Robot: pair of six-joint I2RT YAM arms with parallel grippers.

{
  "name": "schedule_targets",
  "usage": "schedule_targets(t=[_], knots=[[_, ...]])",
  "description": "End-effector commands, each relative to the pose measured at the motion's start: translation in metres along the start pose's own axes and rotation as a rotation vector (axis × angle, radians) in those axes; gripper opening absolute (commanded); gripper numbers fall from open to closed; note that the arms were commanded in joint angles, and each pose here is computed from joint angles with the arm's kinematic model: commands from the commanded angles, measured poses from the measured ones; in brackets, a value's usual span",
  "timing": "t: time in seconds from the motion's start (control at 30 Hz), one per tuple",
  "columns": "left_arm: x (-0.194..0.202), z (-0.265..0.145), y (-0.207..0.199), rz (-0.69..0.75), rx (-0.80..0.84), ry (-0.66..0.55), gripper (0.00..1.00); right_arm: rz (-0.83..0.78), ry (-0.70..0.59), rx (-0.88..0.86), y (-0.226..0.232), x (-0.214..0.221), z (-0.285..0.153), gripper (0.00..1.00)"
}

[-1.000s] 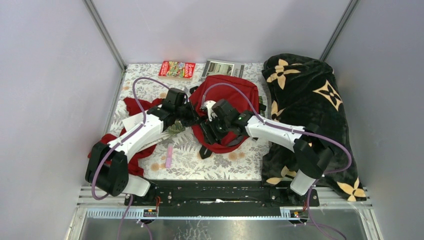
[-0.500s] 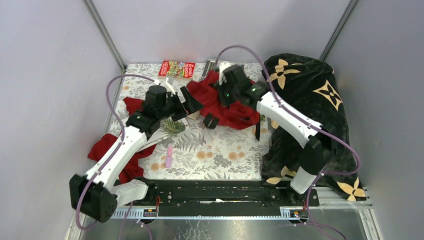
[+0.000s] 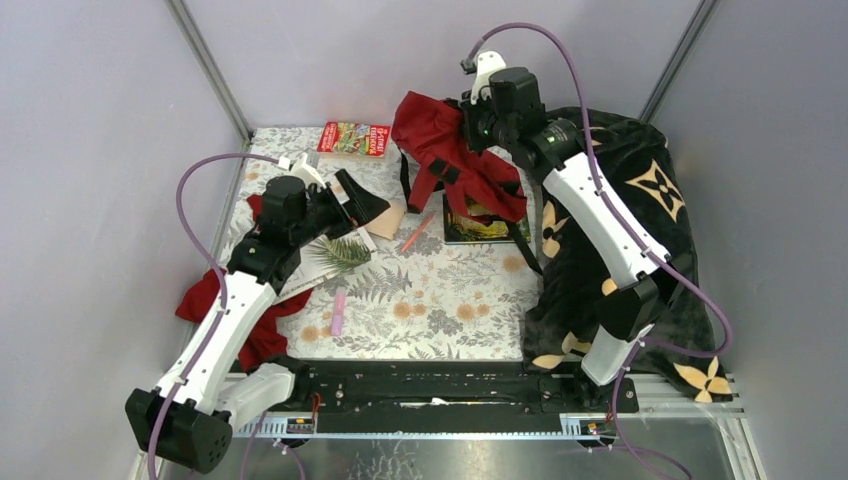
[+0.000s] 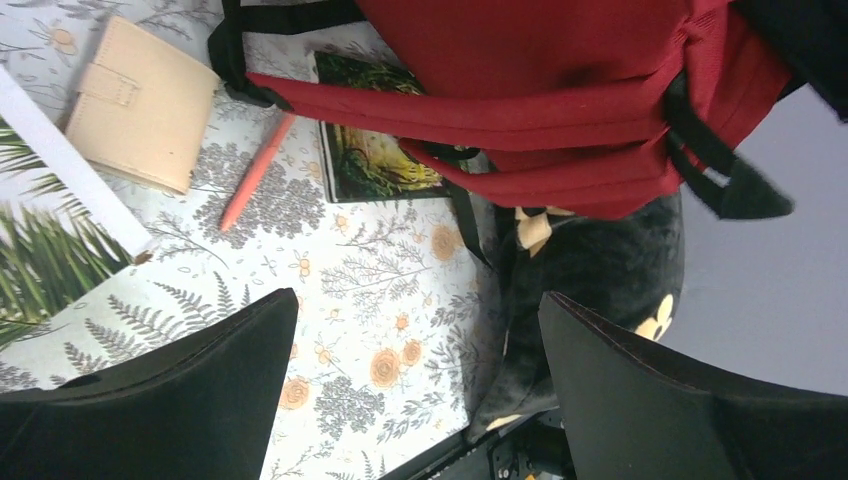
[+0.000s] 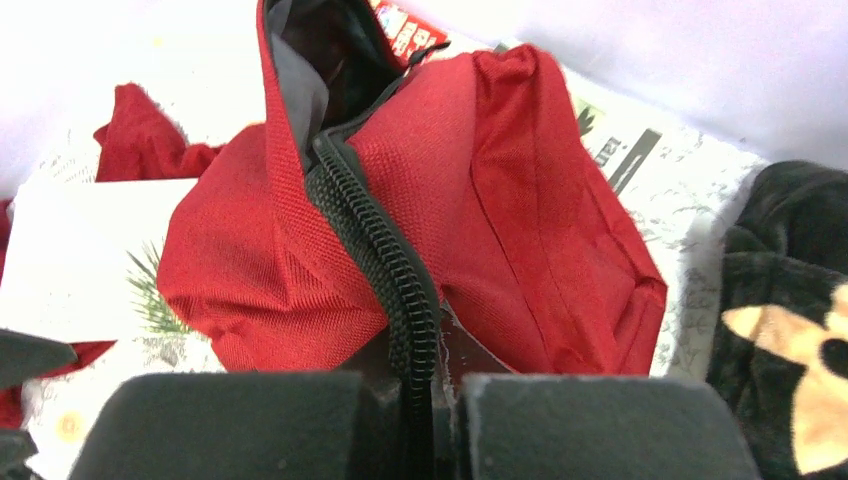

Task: Pack the student bag
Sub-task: Adjust the student bag at the center of the board.

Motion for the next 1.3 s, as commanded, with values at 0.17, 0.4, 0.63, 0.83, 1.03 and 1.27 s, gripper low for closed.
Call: schedule_targets(t=[0.17,0.4,0.63,0.83,1.03,1.27], knots=[[-0.022,-0.012,0.012,0.038,-0.099,-0.079,0.99,-0.014,0.169,-0.224,0.029,0.073,0.015,0.0],[-0.045,-0.021,0.046,-0.023,-0.485,-0.134,0.99,0.014,0.443,-0.336,0.056,0.163,0.017,0.12],[-0.032,-0.03,0.069,-0.072,-0.667,-0.071,0.99,0.067,0.437,-0.35,0.061,0.173,0.005,1.0],[-0.025,-0.052,0.107,-0.251,-0.843,-0.053,0.98,0.156,0.272,-0.405,0.068,0.143,-0.008,1.0],[-0.005,-0.063,0.132,-0.384,-0.974,-0.104,0.99,0.196,0.236,-0.498,0.079,0.14,-0.009,1.0],[-0.028,-0.086,0.187,-0.542,-0.959,-0.14,0.98,0.211,0.276,-0.489,0.079,0.155,-0.007,1.0]])
Point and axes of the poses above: each gripper's point midway between its finger pads, its own z axis out along the fingers, its own y axis along the line the jaws close on, x = y × z, the point moved 10 cm from there along -z, back along the fingers, and after that the axes turned 3 degrees about -z, right-handed, at the moved point
